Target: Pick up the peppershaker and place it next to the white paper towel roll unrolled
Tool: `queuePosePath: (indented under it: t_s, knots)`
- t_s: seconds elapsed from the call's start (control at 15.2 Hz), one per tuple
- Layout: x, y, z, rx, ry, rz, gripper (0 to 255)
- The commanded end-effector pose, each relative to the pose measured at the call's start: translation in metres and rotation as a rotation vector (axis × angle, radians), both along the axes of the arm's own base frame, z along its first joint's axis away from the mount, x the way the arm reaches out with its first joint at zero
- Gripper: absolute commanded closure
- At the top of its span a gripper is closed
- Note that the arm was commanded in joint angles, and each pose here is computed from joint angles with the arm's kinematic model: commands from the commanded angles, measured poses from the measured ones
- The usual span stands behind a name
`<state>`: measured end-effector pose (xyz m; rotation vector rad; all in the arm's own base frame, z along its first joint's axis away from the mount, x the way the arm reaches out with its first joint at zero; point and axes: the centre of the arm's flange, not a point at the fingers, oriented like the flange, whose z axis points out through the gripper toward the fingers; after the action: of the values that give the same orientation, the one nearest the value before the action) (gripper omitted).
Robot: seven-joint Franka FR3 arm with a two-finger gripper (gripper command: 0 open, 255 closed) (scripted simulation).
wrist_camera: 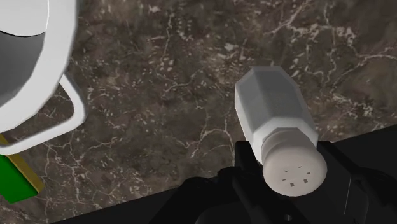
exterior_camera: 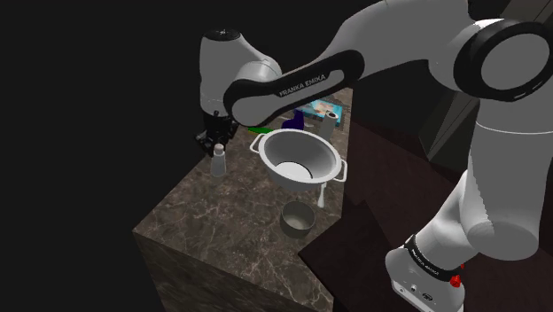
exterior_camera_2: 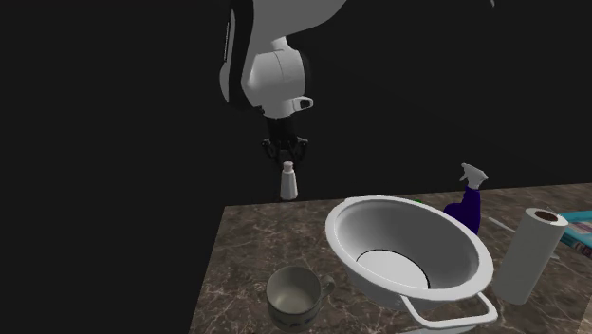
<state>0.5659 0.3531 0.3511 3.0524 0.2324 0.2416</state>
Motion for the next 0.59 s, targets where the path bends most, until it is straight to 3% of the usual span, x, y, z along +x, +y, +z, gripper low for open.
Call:
queuePosePath:
  t_s: [0.0,0.53]
  knots:
    - [0.000,0.000,0.011,0.000,0.000,0.000,255]
    - [0.000,0.000,0.053,0.000,0.000,0.000,255]
